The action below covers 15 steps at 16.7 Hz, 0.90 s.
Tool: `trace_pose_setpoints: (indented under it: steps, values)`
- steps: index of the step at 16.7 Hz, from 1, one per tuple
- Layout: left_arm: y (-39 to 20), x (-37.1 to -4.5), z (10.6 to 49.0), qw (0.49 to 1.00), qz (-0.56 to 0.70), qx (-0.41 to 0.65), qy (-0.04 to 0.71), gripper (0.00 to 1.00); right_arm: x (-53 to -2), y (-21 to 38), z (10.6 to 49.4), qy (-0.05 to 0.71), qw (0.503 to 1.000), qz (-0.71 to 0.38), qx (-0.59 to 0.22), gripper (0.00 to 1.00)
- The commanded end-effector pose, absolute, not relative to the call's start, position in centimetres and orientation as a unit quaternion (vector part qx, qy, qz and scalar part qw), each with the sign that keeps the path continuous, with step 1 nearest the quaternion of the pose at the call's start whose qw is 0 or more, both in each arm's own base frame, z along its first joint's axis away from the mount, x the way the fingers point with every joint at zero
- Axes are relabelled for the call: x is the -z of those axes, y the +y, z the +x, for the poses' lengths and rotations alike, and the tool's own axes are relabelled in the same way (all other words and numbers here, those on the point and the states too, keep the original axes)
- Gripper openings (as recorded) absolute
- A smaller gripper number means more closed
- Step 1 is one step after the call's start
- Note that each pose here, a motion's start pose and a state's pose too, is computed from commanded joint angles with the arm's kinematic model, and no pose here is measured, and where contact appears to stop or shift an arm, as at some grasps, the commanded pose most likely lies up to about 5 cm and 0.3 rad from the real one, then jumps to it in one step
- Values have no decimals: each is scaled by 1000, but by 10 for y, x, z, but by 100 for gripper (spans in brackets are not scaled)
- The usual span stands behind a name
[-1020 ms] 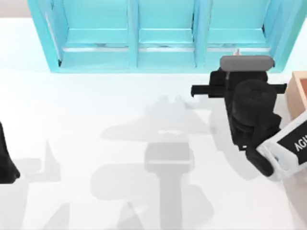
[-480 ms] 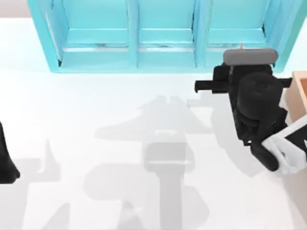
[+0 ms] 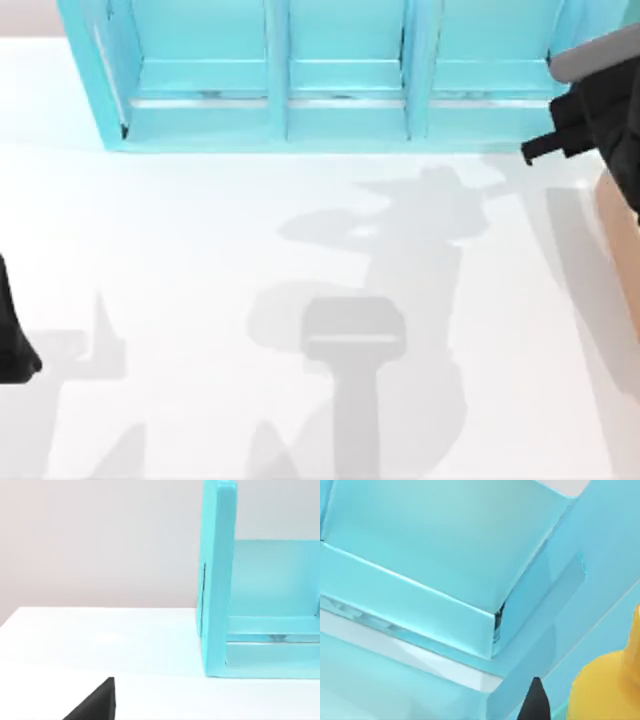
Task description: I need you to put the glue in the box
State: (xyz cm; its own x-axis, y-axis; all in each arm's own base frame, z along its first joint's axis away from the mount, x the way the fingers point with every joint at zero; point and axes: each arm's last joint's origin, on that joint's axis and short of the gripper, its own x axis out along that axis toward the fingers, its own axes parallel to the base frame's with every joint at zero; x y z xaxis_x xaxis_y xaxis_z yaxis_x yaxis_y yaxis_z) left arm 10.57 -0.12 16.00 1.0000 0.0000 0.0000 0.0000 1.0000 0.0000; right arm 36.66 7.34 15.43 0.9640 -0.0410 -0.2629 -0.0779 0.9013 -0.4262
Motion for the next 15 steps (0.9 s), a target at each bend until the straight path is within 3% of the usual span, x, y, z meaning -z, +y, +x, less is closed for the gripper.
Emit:
trace_pose_setpoints:
  steps: [4, 8, 12, 15]
  values:
    - [-1, -160, 106, 1000, 0, 0, 0, 100, -175, -3, 372, 215, 908, -350, -79, 0]
    - [-1, -160, 106, 1000, 0, 0, 0, 100, -175, -78, 353, 294, 833, -416, -216, 0]
    - [-1, -160, 106, 1000, 0, 0, 0, 100, -154, -138, 314, 313, 785, -377, -380, 0]
    - [-1, -160, 106, 1000, 0, 0, 0, 100, -138, -169, 278, 268, 789, -296, -467, 0]
